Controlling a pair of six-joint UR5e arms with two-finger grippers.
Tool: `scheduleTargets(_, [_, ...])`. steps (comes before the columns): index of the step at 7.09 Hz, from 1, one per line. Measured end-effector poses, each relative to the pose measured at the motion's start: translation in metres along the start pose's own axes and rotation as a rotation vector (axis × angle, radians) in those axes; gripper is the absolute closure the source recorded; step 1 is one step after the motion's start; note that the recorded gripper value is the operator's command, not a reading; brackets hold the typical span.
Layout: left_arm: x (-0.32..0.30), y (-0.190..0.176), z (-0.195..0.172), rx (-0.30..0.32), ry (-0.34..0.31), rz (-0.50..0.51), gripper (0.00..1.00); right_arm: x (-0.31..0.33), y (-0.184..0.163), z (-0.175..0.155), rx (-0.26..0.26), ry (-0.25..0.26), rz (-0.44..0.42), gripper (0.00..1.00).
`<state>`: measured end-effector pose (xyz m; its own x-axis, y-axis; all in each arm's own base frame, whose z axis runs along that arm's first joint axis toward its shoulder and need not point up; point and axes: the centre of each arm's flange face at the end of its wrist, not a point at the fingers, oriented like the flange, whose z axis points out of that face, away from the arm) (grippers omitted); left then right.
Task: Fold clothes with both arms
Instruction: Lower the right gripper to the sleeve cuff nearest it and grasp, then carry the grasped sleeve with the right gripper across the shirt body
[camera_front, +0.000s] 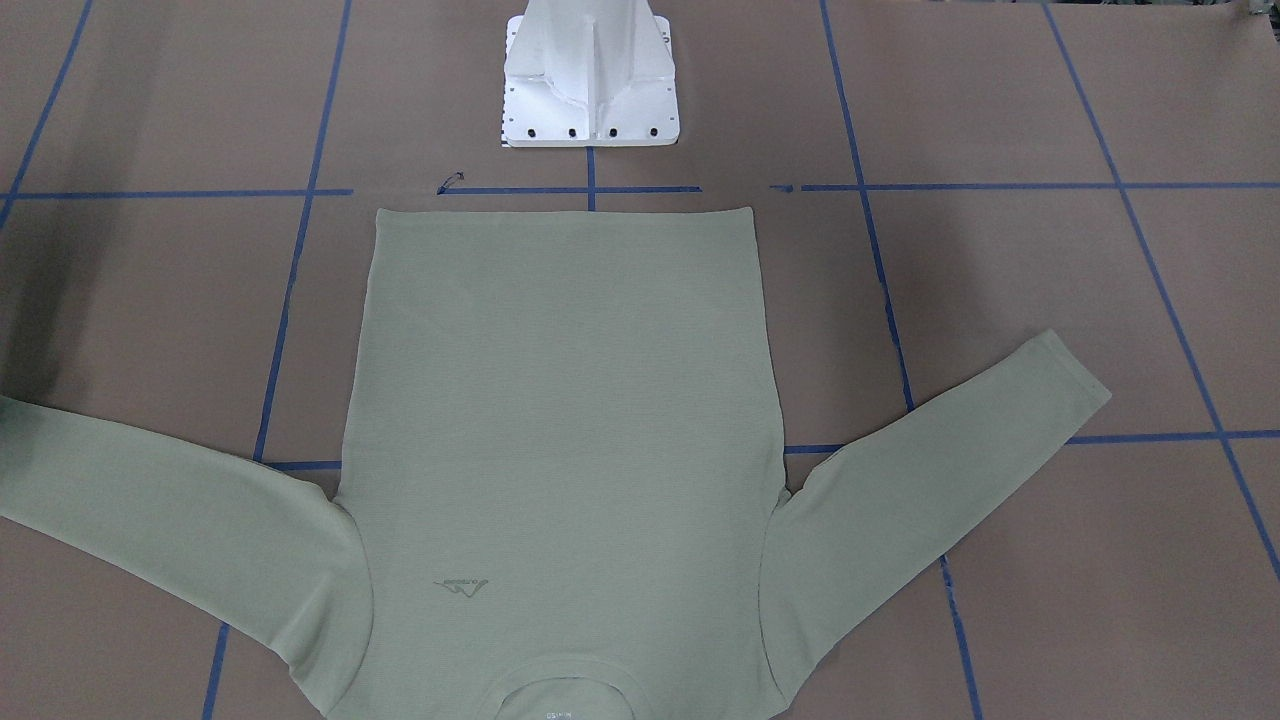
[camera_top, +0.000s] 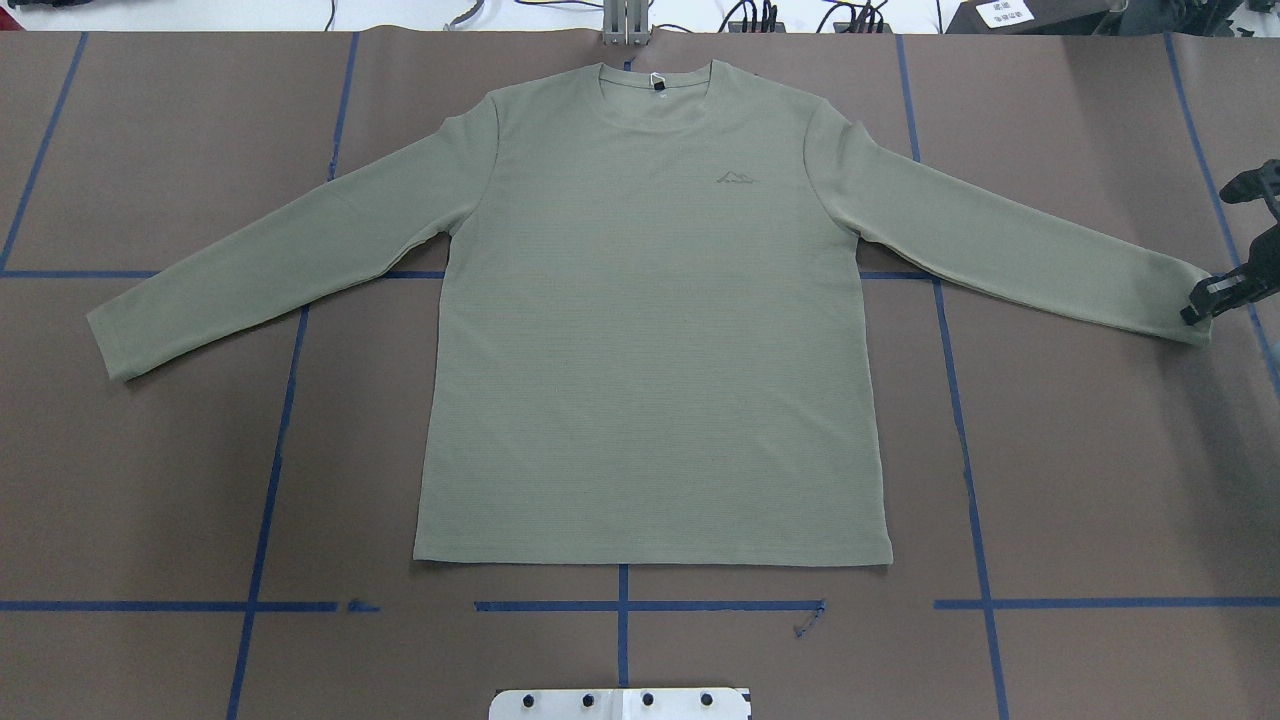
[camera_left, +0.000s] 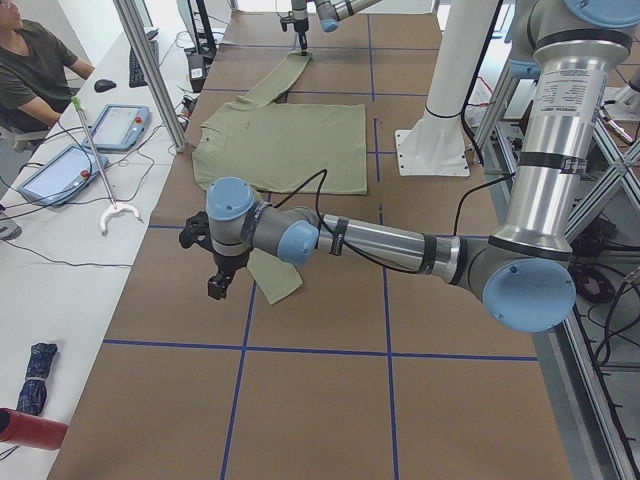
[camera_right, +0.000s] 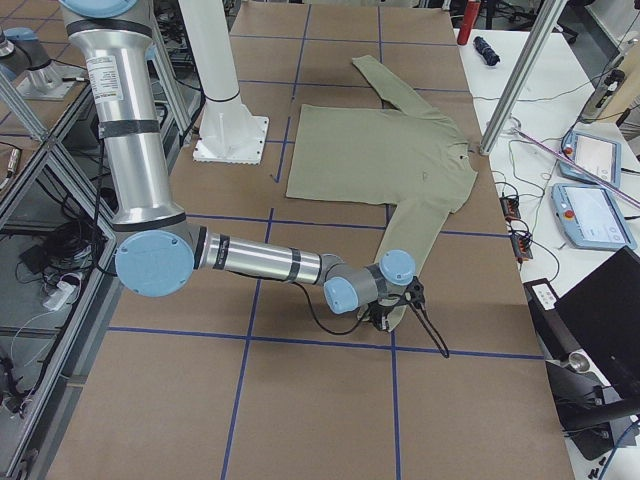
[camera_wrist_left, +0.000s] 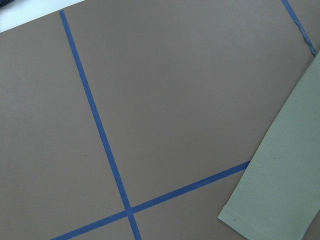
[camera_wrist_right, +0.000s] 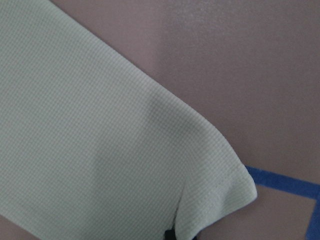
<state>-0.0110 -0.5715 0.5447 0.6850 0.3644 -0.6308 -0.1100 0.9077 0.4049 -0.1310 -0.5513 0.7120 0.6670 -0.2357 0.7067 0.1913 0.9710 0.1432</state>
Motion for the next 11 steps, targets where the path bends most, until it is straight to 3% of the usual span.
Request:
scheduleTargets(3, [-0.001, 0.000, -0.001, 0.002, -0.002, -0.002, 0.00, -0.028, -0.016, -0.022, 0.036, -0.055, -0.017, 1.00])
scheduleTargets(6, [-0.002, 0.001, -0.002, 0.006, -0.002, -0.004, 0.00, -0.120, -0.102, -0.086, 0.138, -0.154, -0.050, 1.00])
scheduleTargets(8, [-0.003, 0.001, -0.003, 0.007, -0.003, -0.006, 0.00, -0.215, -0.157, -0.106, 0.175, -0.186, -0.061, 1.00])
scheduleTargets(11, [-0.003, 0.001, -0.003, 0.006, -0.002, -0.007, 0.00, -0.422, -0.218, -0.115, 0.250, -0.150, -0.072, 1.00])
